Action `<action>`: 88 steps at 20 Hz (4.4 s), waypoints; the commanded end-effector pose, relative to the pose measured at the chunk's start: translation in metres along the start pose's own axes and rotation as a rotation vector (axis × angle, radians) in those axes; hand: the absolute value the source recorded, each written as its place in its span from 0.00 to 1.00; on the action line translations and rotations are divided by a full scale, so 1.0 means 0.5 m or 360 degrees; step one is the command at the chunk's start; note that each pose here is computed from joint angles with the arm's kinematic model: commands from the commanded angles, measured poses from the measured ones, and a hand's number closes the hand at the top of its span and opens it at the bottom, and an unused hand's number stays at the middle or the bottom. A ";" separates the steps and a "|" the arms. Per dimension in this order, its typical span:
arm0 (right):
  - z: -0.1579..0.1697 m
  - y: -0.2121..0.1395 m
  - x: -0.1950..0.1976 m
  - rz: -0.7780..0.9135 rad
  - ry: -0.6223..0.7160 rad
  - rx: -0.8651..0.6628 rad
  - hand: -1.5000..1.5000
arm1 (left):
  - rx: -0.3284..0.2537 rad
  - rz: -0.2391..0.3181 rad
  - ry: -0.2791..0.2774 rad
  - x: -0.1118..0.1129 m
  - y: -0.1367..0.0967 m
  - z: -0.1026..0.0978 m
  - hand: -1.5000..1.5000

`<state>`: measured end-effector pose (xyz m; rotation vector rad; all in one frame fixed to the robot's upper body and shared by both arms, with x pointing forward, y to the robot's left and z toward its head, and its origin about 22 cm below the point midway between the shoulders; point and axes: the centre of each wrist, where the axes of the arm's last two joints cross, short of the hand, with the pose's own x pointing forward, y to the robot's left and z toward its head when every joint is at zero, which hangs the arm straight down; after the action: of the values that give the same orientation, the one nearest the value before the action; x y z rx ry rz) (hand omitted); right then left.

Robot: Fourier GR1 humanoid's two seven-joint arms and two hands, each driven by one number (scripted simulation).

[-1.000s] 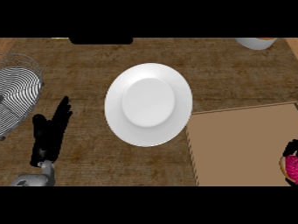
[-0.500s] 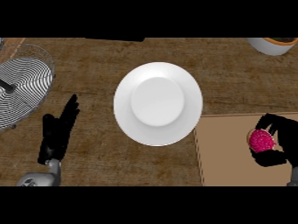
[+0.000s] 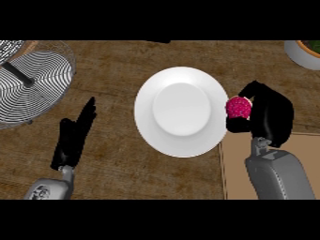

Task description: Pick the cupcake from the tray and place it in the plate

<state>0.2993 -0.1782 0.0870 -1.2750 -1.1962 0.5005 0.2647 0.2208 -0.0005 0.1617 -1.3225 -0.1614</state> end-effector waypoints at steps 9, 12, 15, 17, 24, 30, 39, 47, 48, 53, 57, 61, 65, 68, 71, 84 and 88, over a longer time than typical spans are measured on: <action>-0.011 -0.019 0.242 0.0185 0.0498 -0.0580 1.00 | -0.0015 -0.0017 -0.0010 0.014 -0.009 -0.015 0.50; -0.009 -0.001 0.267 0.0232 0.0534 -0.0603 1.00 | -0.0048 0.0031 0.0006 0.005 -0.040 -0.008 0.50; -0.025 0.012 0.279 0.0266 0.0608 -0.0568 1.00 | -0.0015 0.0015 -0.0014 0.019 -0.025 -0.018 0.50; -0.035 0.011 0.284 0.0247 0.0624 -0.0551 1.00 | 0.0006 0.0020 -0.0004 0.018 -0.023 -0.019 0.50; -0.058 0.069 0.235 0.0271 0.0779 -0.0304 1.00 | 0.0060 0.0034 0.0032 -0.022 0.002 -0.005 0.50; -0.059 0.111 0.201 0.0155 0.0891 0.0091 1.00 | 0.0034 0.0032 -0.0003 0.012 -0.010 -0.016 0.50; -0.008 0.159 0.226 -0.0048 0.0673 0.0278 0.00 | 0.0088 0.0023 0.0032 -0.020 0.011 -0.008 0.50; 0.000 0.065 0.266 -0.0847 0.0296 -0.0208 0.00 | 0.0138 0.0054 0.0083 -0.043 0.014 -0.001 0.50; 0.001 0.065 0.255 -0.0910 0.0302 -0.0251 0.00 | 0.0151 0.0052 0.0106 -0.040 0.032 0.008 0.50; 0.069 0.113 0.224 -0.1092 0.0313 -0.0206 0.00 | 0.0155 0.0079 0.0059 -0.051 0.017 0.004 0.50; 0.128 0.156 0.195 -0.1152 0.0252 -0.0183 0.00 | 0.0177 0.0069 0.0098 -0.043 0.042 0.005 0.50; 0.161 0.191 0.185 -0.1192 0.0175 -0.0193 0.00 | 0.0179 0.0058 0.0075 -0.061 0.061 0.030 0.50; 0.137 0.178 0.214 -0.1184 0.0164 -0.0218 0.00 | 0.0186 0.0048 0.0093 -0.039 0.051 -0.004 0.50; 0.145 0.215 0.191 -0.1127 0.0169 -0.0231 0.00 | 0.0184 0.0074 0.0072 -0.023 0.037 0.004 0.50; 0.125 0.229 0.182 -0.1071 0.0257 -0.0255 0.00 | 0.0163 0.0070 0.0072 -0.026 0.021 0.006 0.50; 0.117 0.234 0.173 -0.0943 0.0384 -0.0265 0.00 | 0.0218 0.0060 0.0081 -0.046 0.040 0.002 0.50; 0.153 0.240 0.138 -0.0937 0.0409 -0.0253 0.00 | 0.0208 0.0062 0.0085 -0.025 0.051 0.004 0.50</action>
<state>0.3002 -0.0541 -0.0111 -1.0699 -1.4455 -0.0690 0.2534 0.2466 -0.0127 0.2370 -1.2808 -0.0437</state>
